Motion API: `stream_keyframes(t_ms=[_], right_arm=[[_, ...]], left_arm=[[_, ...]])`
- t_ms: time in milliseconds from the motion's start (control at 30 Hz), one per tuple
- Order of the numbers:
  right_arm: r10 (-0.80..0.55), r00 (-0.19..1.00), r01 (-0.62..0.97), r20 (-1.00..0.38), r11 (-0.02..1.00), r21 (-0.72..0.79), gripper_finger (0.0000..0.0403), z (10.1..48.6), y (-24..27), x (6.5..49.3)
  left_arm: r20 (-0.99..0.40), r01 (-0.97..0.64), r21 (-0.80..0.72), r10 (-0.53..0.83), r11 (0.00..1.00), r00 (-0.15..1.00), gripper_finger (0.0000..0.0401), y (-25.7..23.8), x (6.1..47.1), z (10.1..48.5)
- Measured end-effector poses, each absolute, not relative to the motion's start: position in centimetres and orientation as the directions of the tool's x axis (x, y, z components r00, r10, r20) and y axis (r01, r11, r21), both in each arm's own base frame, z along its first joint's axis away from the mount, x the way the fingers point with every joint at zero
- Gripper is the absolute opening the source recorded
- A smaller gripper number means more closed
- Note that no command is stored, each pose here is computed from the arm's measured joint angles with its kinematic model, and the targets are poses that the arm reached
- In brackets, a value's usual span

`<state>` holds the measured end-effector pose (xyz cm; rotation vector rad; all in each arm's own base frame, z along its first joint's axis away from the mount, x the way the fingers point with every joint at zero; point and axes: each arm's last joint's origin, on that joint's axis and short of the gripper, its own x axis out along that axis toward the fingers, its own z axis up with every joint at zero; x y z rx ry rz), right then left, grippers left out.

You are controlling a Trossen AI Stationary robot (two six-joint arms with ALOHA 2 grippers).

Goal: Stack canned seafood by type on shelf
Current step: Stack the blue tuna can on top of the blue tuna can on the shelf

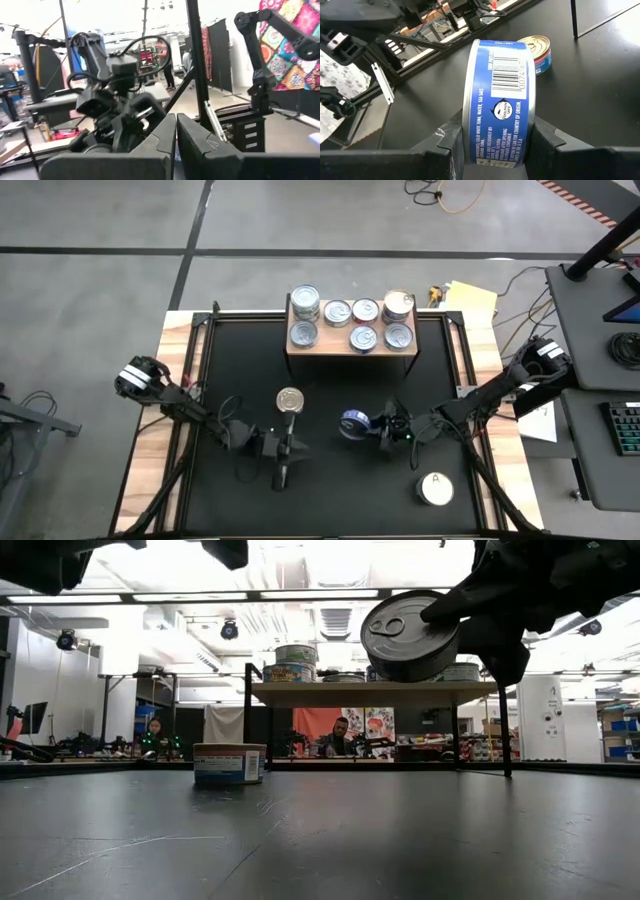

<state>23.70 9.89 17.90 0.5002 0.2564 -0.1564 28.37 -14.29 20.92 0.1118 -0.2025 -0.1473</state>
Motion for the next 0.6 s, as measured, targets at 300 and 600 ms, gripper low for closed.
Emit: stream_keyframes(t_ms=[300, 600], right_arm=[[-0.055, 0.958, 0.187, -0.282, 0.865, 0.465, 0.0135, 17.9, 10.0, 23.7], [-0.030, 0.964, 0.157, -0.265, 0.868, 0.472, 0.0135, 18.1, 10.3, 23.7]], left_arm=[[0.186, 0.005, -0.014, -0.003, 1.000, 0.983, 0.0001, -14.1, 28.9, 21.5], [0.045, -0.122, -0.146, 0.129, 0.982, 0.991, 0.0074, -14.1, 30.1, 21.2]])
